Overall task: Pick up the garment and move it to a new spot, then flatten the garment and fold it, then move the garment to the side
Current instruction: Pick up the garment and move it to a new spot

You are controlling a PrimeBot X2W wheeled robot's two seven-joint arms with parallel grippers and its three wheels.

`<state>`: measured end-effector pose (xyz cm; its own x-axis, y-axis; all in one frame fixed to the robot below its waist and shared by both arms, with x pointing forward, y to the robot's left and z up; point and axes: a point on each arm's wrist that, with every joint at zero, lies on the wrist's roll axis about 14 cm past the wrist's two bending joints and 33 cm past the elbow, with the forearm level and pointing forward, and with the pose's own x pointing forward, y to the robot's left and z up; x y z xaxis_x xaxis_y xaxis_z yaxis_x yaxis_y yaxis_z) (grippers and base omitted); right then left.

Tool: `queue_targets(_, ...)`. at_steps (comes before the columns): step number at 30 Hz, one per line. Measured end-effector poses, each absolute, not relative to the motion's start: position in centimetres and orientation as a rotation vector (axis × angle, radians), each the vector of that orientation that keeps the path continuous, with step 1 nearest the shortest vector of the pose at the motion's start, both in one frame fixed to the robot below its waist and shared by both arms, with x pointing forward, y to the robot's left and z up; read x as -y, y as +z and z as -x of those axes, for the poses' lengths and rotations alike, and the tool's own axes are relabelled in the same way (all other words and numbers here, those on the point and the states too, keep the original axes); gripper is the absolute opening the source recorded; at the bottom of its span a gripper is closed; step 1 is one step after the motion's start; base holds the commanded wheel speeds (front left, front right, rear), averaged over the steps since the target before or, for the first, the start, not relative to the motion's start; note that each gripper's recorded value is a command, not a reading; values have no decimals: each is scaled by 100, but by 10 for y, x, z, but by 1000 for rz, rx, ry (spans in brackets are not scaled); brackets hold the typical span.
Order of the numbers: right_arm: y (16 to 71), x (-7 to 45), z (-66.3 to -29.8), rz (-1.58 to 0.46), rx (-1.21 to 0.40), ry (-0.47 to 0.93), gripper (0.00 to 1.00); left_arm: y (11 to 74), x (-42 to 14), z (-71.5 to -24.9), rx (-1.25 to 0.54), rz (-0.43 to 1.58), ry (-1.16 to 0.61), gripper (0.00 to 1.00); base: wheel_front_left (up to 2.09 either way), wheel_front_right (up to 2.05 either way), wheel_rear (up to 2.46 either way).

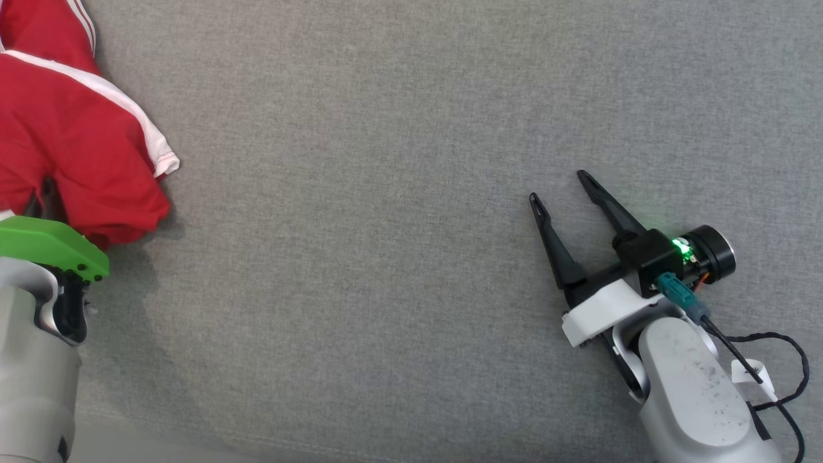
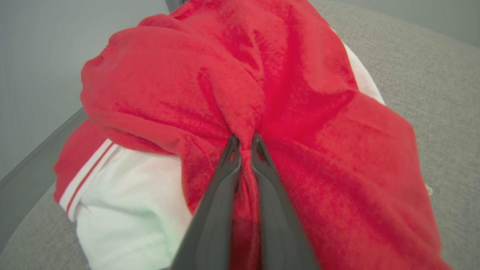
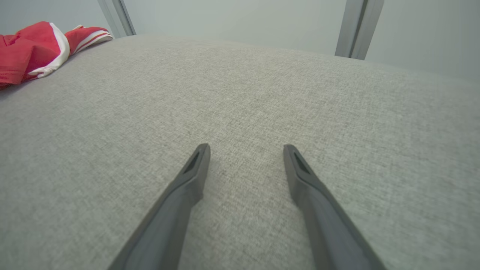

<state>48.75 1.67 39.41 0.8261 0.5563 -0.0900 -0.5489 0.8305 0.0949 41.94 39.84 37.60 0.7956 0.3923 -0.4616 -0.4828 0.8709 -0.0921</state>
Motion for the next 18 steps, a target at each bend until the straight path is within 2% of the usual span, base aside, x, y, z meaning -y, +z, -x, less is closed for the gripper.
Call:
queue_targets(7, 404, -7, -480, -69, -116, 569, 100, 420, -406, -434, -318, 161, 431, 0, 0, 0, 0)
queue_targets(12, 417, -1, -472, -73, -101, 556, 100, 518, -407, -474, -25, 141, 356, 0, 0, 0, 0)
queue_targets(18, 432, 18, -462, -87, -86, 508, 100, 590, -344, -508, 192, 129, 154, 0, 0, 0, 0)
